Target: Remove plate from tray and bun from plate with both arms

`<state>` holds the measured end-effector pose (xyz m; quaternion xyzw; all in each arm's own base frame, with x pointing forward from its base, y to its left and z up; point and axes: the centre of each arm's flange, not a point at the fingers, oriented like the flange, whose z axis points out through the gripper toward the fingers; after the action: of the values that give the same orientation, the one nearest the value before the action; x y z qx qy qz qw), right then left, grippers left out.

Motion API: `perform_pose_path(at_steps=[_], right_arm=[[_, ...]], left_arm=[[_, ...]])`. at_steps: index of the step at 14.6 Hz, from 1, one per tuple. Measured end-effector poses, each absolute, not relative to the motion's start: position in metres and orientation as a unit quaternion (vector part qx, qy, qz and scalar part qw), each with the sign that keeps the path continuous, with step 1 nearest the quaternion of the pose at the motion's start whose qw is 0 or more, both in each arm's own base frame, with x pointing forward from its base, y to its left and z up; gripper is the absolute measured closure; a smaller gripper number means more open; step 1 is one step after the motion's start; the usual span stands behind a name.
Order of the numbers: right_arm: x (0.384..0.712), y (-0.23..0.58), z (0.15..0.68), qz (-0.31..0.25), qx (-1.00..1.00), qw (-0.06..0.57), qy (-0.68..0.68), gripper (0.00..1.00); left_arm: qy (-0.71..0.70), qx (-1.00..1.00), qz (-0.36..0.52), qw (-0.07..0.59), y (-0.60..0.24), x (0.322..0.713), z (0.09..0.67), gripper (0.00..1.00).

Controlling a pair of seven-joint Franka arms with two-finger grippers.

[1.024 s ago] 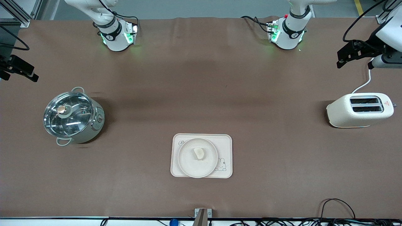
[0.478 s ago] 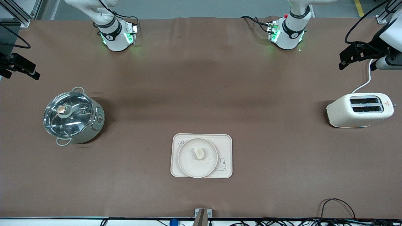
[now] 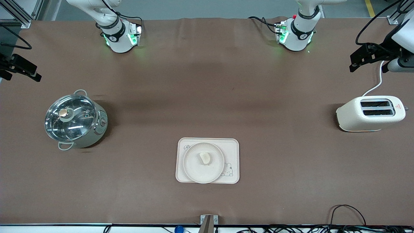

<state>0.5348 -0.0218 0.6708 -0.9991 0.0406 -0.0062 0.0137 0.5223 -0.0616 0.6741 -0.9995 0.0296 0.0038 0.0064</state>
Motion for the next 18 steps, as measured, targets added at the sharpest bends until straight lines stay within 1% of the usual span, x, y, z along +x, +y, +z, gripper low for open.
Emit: perform_pose_path(at_steps=[8,18], right_arm=[[0.533,-0.021,0.673,-0.008,-0.999,0.014,0.039,0.00],[0.533,-0.022,0.672,-0.007,-0.999,0.014,0.041,0.00]], left_arm=[[0.030,-0.999,0.014,0.006,-0.062,0.529,0.664,0.00],[0.030,-0.999,0.012,0.006,-0.062,0.529,0.666,0.00]])
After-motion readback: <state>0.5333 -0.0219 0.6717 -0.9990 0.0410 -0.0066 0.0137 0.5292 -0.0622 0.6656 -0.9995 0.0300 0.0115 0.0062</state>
